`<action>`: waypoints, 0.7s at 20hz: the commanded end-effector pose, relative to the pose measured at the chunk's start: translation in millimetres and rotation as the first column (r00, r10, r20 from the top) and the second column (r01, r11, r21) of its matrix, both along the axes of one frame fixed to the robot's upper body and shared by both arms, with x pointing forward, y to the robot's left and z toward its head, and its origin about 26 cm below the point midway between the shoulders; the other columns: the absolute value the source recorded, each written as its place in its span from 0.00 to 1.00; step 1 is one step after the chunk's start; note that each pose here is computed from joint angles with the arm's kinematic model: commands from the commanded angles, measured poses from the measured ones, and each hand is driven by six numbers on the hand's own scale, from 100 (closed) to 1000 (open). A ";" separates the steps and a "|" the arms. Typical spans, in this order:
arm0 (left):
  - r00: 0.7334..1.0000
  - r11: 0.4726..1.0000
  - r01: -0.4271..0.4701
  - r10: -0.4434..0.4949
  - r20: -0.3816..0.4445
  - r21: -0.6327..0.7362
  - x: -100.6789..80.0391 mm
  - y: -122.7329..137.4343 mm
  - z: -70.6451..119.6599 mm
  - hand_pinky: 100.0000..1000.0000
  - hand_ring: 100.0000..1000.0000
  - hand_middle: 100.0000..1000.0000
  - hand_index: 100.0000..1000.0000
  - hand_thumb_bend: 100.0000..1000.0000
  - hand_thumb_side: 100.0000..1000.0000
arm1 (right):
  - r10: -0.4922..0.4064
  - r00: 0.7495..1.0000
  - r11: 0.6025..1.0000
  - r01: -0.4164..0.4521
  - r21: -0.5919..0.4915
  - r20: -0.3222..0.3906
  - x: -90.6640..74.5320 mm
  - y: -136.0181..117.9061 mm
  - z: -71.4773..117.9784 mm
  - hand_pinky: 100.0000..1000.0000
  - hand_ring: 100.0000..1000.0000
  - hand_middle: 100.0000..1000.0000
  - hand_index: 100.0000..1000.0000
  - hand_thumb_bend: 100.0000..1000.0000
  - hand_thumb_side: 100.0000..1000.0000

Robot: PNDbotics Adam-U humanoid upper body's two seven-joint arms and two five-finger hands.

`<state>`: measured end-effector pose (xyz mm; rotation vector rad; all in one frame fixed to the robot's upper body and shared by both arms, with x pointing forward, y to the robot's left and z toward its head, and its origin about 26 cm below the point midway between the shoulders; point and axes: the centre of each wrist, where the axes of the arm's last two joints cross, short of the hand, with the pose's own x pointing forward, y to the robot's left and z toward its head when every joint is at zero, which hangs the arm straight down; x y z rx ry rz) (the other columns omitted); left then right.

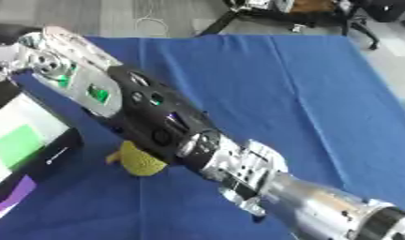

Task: Pick up objects on the table and place them in the box.

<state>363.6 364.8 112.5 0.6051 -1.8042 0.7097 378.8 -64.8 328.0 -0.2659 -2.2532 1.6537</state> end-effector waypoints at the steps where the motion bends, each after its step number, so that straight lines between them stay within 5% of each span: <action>1: 0.999 0.998 -0.030 0.028 0.037 0.046 -3.7 13.6 16.8 0.73 0.75 0.54 0.78 0.59 0.53 | -0.009 0.997 0.985 -0.004 0.175 0.074 -22.2 -25.6 50.6 0.97 0.93 0.90 0.91 0.00 0.12; 6: 0.997 0.995 -0.068 0.064 0.051 0.078 -11.0 25.4 23.3 0.73 0.75 0.54 0.78 0.59 0.53 | -0.062 0.991 0.923 0.010 0.385 0.121 -47.3 -76.2 101.6 0.95 0.91 0.88 0.90 0.00 0.06; 14: 0.988 0.981 -0.150 0.144 0.058 0.122 -28.2 50.5 30.5 0.73 0.75 0.54 0.78 0.58 0.52 | -0.280 0.956 0.795 0.178 0.579 0.090 -54.4 -165.2 123.7 0.94 0.88 0.86 0.91 0.00 0.19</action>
